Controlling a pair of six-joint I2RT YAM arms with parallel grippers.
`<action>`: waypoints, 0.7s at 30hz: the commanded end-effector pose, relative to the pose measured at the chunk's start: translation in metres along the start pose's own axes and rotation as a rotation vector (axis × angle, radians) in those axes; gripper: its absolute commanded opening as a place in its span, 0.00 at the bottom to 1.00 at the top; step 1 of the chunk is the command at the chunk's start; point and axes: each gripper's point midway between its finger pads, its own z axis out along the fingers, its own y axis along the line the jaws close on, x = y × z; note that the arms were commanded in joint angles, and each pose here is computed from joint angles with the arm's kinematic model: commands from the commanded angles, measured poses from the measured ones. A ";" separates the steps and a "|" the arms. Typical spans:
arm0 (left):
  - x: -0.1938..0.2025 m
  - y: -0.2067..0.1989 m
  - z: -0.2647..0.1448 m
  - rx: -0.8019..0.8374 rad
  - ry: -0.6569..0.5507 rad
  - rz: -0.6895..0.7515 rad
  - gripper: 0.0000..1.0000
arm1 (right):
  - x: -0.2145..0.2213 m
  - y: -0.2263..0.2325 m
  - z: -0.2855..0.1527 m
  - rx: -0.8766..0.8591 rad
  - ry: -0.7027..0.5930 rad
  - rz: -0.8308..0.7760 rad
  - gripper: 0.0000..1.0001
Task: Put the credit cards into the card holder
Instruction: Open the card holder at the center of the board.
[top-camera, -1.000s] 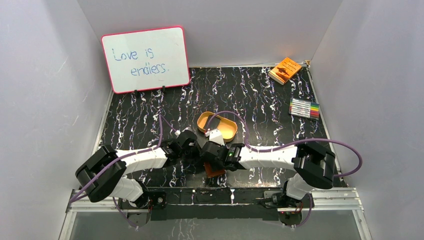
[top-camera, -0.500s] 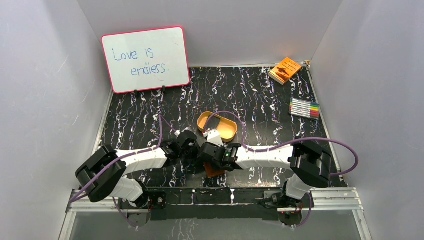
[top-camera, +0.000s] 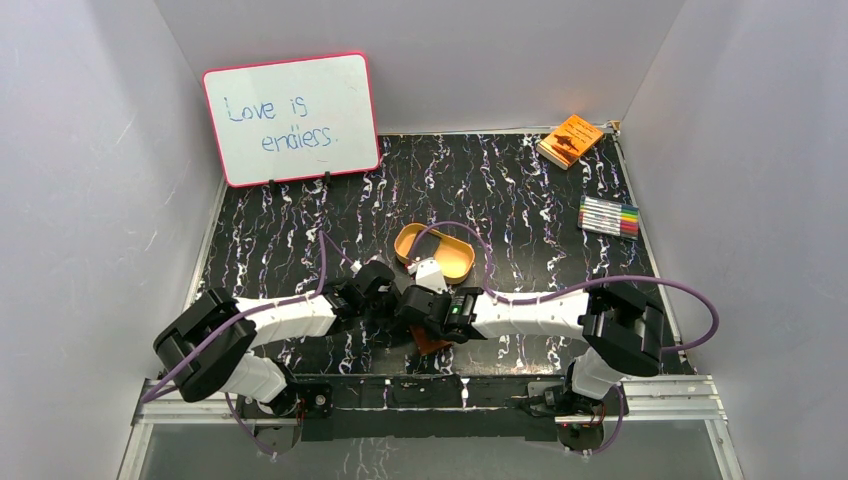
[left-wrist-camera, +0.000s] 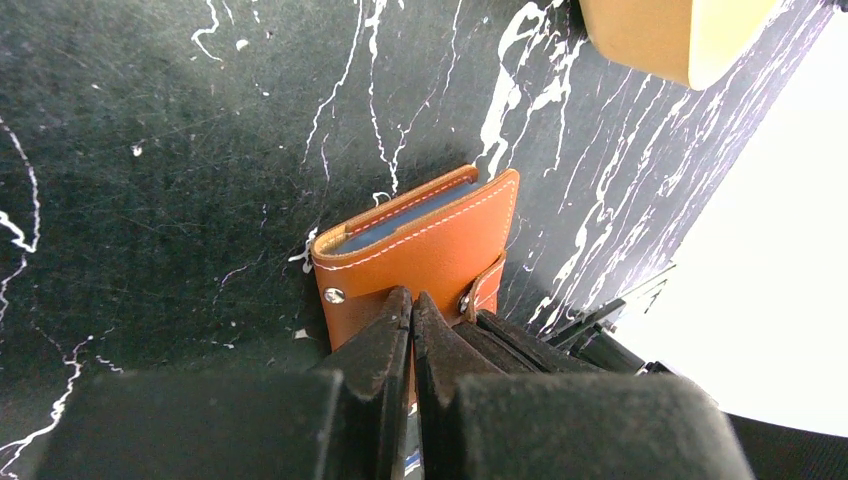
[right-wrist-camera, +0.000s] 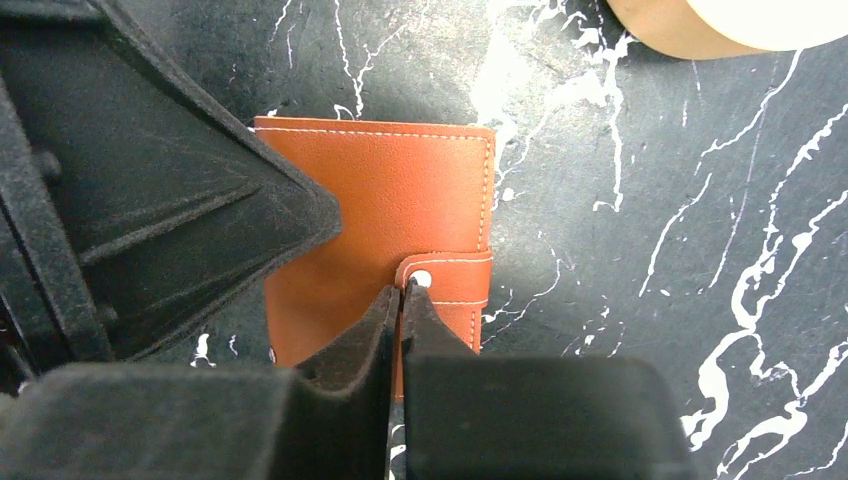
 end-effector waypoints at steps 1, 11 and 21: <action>0.010 0.038 0.005 -0.136 0.033 0.000 0.00 | -0.009 -0.007 -0.009 0.031 -0.030 0.026 0.05; 0.011 0.046 0.007 -0.165 0.033 0.002 0.00 | -0.009 -0.017 -0.017 0.063 -0.037 0.091 0.00; 0.012 0.054 0.008 -0.191 0.037 0.004 0.00 | -0.012 -0.035 -0.029 0.097 -0.056 0.135 0.00</action>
